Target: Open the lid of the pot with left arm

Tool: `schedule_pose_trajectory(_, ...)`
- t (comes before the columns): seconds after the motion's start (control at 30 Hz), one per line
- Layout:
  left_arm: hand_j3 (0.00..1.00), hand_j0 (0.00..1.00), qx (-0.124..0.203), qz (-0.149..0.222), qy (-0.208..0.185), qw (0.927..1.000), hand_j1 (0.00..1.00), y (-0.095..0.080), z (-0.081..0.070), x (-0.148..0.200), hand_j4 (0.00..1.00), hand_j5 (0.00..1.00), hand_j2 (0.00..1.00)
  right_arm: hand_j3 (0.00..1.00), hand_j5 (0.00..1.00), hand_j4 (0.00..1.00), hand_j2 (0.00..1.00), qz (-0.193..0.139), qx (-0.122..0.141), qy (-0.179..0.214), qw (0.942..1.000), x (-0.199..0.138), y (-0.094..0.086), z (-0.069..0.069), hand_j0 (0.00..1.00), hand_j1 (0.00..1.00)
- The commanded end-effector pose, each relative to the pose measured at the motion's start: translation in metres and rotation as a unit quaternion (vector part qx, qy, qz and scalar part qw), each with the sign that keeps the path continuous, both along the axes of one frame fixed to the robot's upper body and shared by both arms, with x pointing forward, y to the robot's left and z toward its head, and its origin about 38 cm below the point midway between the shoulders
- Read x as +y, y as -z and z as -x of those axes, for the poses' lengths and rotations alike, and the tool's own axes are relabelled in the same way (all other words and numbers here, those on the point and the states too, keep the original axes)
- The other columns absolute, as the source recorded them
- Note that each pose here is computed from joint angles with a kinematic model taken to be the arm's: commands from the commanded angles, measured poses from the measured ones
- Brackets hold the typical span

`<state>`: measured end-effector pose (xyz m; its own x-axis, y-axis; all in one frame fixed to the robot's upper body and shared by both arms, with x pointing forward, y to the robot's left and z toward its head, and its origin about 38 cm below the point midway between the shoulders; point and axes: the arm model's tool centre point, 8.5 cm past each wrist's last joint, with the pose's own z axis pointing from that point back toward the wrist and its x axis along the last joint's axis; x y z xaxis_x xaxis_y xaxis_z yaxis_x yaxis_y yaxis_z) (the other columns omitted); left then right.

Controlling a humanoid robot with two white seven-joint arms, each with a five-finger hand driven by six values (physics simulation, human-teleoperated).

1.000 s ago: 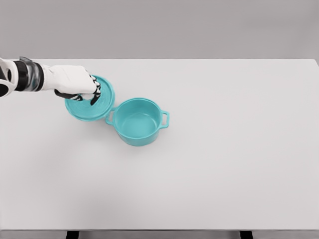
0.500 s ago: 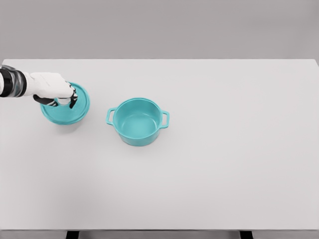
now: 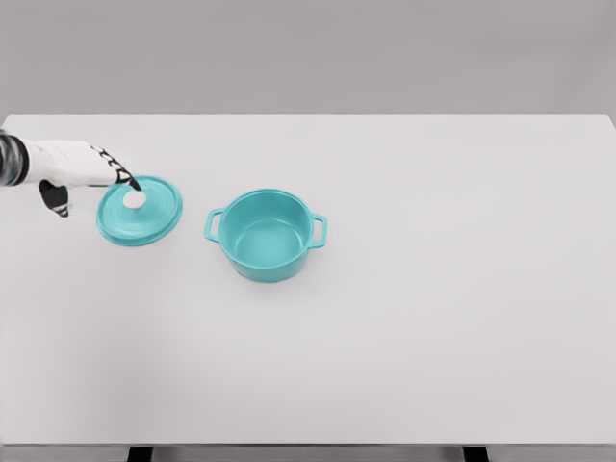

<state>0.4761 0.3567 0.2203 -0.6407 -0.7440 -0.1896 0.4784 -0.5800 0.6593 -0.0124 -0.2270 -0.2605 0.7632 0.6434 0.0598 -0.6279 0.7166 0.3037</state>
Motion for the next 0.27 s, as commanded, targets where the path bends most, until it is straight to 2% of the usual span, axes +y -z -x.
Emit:
schedule_pose_trajectory(0.0,1.0,1.0,0.015,0.033,-0.048,0.9982,1.0,0.002,-0.004,0.023,1.0,1.0,1.0,1.0,1.0,1.0,1.0,0.0,0.0,0.0,1.0,0.0,0.0,0.0,1.0,1.0)
schedule_pose_trajectory(0.07,1.0,1.0,0.019,0.037,-0.093,0.9948,1.0,0.005,-0.01,0.049,1.0,1.0,1.0,1.0,1.0,1.0,1.0,0.0,0.0,0.0,1.0,0.0,0.0,0.0,1.0,1.0)
schedule_pose_trajectory(0.13,1.0,1.0,0.029,0.067,-0.141,0.9874,1.0,0.008,-0.012,0.07,1.0,1.0,1.0,1.0,1.0,1.0,1.0,0.0,0.0,0.0,1.0,0.0,0.0,0.0,1.0,1.0)
schedule_pose_trajectory(0.23,1.0,1.0,0.03,0.069,-0.148,0.9862,1.0,0.009,-0.012,0.074,1.0,1.0,1.0,1.0,1.0,1.0,1.0,0.0,0.0,0.0,1.0,0.0,0.0,0.0,1.0,1.0)
